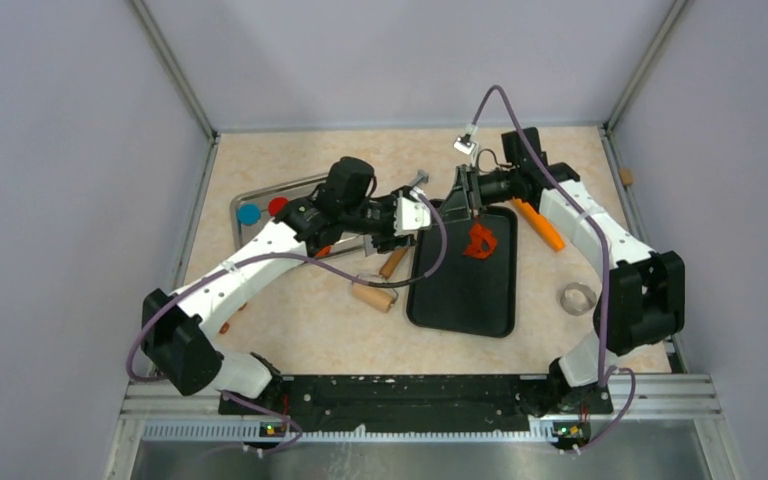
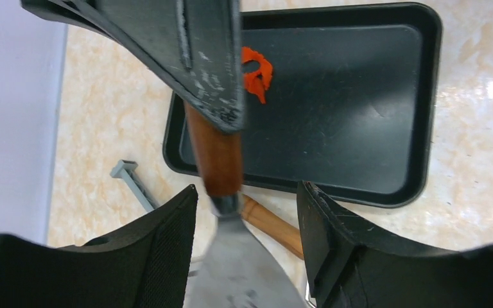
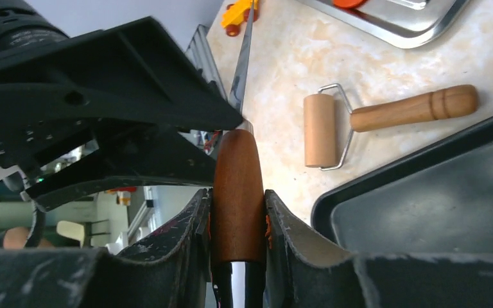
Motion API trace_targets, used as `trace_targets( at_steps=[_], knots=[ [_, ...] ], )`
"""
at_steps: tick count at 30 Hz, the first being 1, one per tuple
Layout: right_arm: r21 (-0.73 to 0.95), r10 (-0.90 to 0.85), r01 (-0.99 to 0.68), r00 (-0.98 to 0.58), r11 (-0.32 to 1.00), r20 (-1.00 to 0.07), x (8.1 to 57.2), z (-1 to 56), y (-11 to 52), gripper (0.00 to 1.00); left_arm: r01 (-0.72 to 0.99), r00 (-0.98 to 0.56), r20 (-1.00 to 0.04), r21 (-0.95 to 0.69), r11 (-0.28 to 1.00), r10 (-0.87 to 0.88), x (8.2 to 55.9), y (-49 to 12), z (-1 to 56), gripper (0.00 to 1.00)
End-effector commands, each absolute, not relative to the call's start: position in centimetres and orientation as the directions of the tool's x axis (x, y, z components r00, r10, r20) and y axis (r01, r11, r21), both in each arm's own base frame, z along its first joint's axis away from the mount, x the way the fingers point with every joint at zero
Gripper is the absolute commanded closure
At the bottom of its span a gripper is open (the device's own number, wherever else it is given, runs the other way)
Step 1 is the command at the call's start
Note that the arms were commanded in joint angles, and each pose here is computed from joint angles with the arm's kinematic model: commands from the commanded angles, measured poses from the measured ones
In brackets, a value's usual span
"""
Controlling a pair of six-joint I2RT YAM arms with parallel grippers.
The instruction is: Roll out the dumpling wrappers from the dough
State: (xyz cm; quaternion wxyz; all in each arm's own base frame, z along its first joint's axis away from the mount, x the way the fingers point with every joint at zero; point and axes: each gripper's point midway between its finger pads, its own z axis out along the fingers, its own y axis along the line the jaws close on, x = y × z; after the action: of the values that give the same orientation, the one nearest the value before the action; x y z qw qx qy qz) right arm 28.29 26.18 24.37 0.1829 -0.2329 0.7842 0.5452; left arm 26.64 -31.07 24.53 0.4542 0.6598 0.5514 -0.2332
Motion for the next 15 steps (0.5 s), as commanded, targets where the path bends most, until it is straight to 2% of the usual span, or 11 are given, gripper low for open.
trace_targets(
  at_steps=[1,5,7,8,9,10,13,14,15],
  knots=[
    [0.779,-0.173,-0.609,-0.792,0.152,-0.586,25.6,28.0,26.4,1.0,0.882,0.397,-0.789,0.47,0.045,0.469,28.8,-32.9,27.2,0.39],
    [0.78,-0.175,-0.607,-0.793,0.151,-0.583,25.4,27.7,26.3,1.0,0.878,0.402,-0.789,0.476,0.051,0.464,29.3,-33.5,27.0,0.41],
    [0.781,-0.174,-0.605,-0.795,0.153,-0.581,25.4,27.7,26.3,1.0,0.885,0.396,-0.786,0.465,0.031,0.474,29.3,-33.6,26.2,0.46],
    [0.781,-0.173,-0.605,-0.795,0.154,-0.581,25.5,27.7,26.4,1.0,0.889,0.393,-0.786,0.458,0.023,0.478,29.2,-33.6,26.1,0.52],
    [0.78,-0.172,-0.606,-0.794,0.156,-0.583,25.5,27.7,26.3,1.0,0.893,0.387,-0.787,0.45,0.017,0.48,29.1,-33.7,25.9,0.6],
    [0.779,-0.17,-0.606,-0.795,0.161,-0.582,25.6,27.6,26.3,1.0,0.898,0.381,-0.789,0.44,0.012,0.482,29.0,-33.7,25.8,0.72],
    [0.775,-0.152,-0.598,-0.802,0.205,-0.578,26.4,27.1,25.9,1.0,0.915,0.333,-0.805,0.401,0.037,0.492,28.8,-33.4,25.6,0.94],
    [0.777,-0.146,-0.591,-0.806,0.217,-0.573,26.6,26.9,25.6,0.92,0.924,0.302,-0.814,0.378,0.058,0.497,28.6,-33.2,25.5,0.99],
    [0.778,-0.137,-0.585,-0.81,0.227,-0.569,26.9,26.7,25.3,0.77,0.93,0.265,-0.82,0.356,0.091,0.508,28.6,-32.8,25.4,1.0]
  ],
)
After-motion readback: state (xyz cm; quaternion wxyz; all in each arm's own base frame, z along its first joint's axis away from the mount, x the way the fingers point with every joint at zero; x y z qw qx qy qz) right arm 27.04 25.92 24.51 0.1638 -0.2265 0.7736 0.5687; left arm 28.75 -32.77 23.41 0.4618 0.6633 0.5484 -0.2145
